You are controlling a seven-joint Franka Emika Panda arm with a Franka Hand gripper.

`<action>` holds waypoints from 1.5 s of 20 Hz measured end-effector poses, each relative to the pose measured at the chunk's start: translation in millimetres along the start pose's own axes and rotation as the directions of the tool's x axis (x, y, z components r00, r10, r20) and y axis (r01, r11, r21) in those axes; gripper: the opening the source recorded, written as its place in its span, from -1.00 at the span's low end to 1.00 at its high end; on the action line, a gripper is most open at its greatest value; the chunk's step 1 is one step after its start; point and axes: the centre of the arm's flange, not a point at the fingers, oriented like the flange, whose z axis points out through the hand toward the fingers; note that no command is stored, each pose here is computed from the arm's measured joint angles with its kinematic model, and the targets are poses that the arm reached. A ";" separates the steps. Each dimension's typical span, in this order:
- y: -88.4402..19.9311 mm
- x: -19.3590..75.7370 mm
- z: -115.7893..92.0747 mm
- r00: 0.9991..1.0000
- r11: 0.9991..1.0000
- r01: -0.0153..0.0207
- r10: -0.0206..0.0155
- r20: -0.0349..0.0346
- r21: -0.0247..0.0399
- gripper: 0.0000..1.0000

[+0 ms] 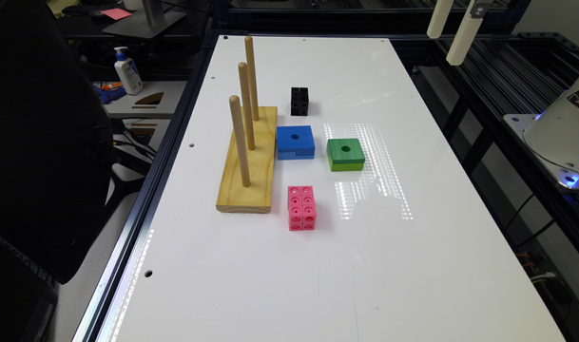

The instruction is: Pick up pink block.

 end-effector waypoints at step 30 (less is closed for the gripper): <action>-72.0 -13.5 -2.3 0.999 0.999 0.015 -0.013 -0.039 0.043 1.00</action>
